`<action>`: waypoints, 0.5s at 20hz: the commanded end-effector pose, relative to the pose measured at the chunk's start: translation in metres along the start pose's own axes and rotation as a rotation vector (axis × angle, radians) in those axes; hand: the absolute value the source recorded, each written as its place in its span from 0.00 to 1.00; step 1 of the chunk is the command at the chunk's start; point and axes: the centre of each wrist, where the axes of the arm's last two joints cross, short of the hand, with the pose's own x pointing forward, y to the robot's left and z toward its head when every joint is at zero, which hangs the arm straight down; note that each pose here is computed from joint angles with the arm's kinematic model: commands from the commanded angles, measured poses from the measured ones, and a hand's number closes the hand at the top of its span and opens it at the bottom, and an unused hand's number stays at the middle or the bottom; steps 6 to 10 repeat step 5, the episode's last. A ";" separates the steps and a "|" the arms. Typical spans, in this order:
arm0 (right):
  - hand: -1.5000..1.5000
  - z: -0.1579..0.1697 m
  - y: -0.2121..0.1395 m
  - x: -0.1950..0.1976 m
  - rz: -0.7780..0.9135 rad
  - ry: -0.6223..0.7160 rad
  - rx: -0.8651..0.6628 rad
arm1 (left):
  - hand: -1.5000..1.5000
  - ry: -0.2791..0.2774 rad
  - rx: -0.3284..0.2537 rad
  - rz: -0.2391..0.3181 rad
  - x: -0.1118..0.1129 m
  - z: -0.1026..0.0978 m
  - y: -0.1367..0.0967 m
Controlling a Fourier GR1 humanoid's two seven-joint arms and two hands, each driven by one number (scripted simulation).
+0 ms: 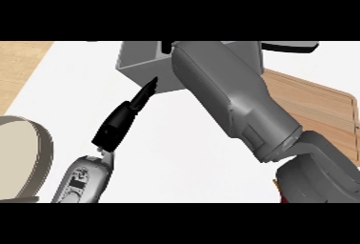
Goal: Pick the bell pepper from the cutting board and place it in the cardboard box
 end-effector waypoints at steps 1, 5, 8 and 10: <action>0.00 -0.004 -0.011 0.002 -0.233 -0.018 -0.120 | 0.50 -0.002 0.031 -0.008 -0.003 0.004 0.004; 0.00 -0.003 -0.007 -0.002 -0.387 -0.014 -0.178 | 0.50 0.021 0.028 0.004 0.000 0.003 0.009; 0.00 -0.003 -0.007 -0.002 -0.387 -0.014 -0.178 | 0.50 0.021 0.028 0.004 0.000 0.003 0.009; 0.00 -0.003 -0.007 -0.002 -0.387 -0.014 -0.178 | 0.50 0.021 0.028 0.004 0.000 0.003 0.009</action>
